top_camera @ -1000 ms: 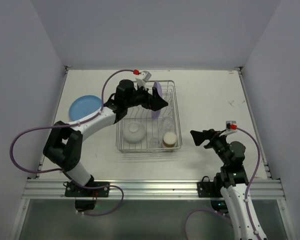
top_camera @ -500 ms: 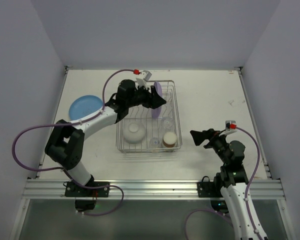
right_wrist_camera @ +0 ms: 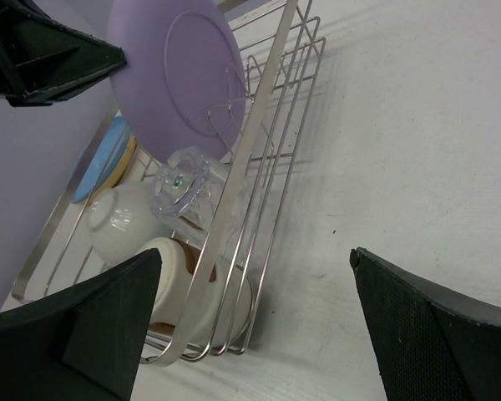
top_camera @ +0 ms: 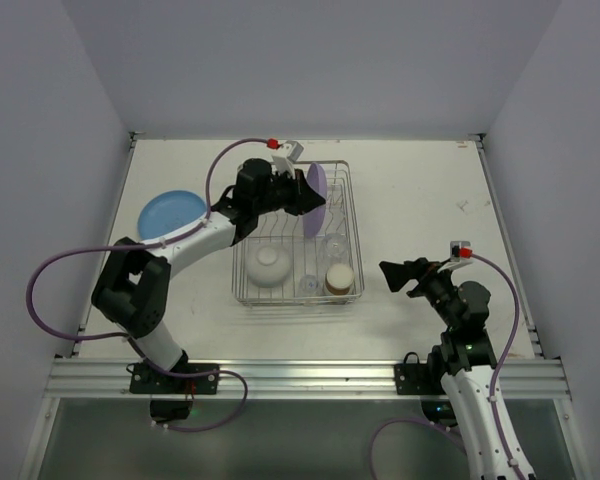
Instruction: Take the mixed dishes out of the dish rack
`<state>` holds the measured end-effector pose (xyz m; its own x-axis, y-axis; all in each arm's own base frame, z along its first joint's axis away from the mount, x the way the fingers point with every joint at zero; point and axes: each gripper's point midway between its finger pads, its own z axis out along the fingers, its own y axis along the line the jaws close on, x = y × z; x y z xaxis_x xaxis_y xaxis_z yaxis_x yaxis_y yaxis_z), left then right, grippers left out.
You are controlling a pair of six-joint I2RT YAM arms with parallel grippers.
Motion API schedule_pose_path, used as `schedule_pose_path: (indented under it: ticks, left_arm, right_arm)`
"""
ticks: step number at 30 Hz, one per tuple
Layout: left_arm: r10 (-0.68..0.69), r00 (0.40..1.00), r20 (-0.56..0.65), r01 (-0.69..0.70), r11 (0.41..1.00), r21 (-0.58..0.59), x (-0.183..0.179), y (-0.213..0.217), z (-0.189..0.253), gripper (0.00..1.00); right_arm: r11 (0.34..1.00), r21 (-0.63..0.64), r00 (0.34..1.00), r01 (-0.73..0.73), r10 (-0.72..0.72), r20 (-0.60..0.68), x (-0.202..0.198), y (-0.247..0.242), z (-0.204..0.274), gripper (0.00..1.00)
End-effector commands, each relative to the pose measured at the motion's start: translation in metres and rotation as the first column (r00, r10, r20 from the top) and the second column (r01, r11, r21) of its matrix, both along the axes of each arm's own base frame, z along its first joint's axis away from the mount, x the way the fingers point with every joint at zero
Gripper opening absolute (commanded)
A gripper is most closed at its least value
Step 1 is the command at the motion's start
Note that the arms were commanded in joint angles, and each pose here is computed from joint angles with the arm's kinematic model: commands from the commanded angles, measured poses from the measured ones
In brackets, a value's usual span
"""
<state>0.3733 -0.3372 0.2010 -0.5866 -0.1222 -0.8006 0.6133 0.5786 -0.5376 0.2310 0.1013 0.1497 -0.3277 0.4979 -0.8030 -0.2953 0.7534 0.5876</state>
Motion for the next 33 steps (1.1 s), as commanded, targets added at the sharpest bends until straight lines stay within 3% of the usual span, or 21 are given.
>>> schedule_pose_path:
  ticks: [1, 10, 26, 33]
  left_arm:
    - [-0.013, 0.998, 0.069, 0.015, 0.999, -0.032, 0.006, -0.008, 0.028, 0.03]
    - [0.008, 0.993, 0.121, 0.0, 0.998, -0.065, -0.002, 0.0, 0.05, 0.0]
    - [-0.077, 0.97, 0.229, 0.127, 0.969, -0.214, -0.035, 0.005, 0.12, 0.0]
    - [-0.034, 0.97, 0.239, 0.078, 0.982, -0.173, -0.033, 0.014, 0.127, 0.0]
  right_arm:
    - [1.0, 0.005, 0.998, -0.011, 0.011, 0.055, 0.002, 0.002, 0.017, 0.99]
    - [1.0, 0.002, 0.998, -0.016, 0.016, 0.056, 0.002, 0.002, 0.017, 0.99]
    - [1.0, 0.003, 0.998, -0.031, 0.031, 0.055, 0.001, 0.005, 0.018, 0.99]
    - [0.999, 0.0, 0.998, -0.033, 0.033, 0.053, 0.002, 0.005, 0.017, 0.99]
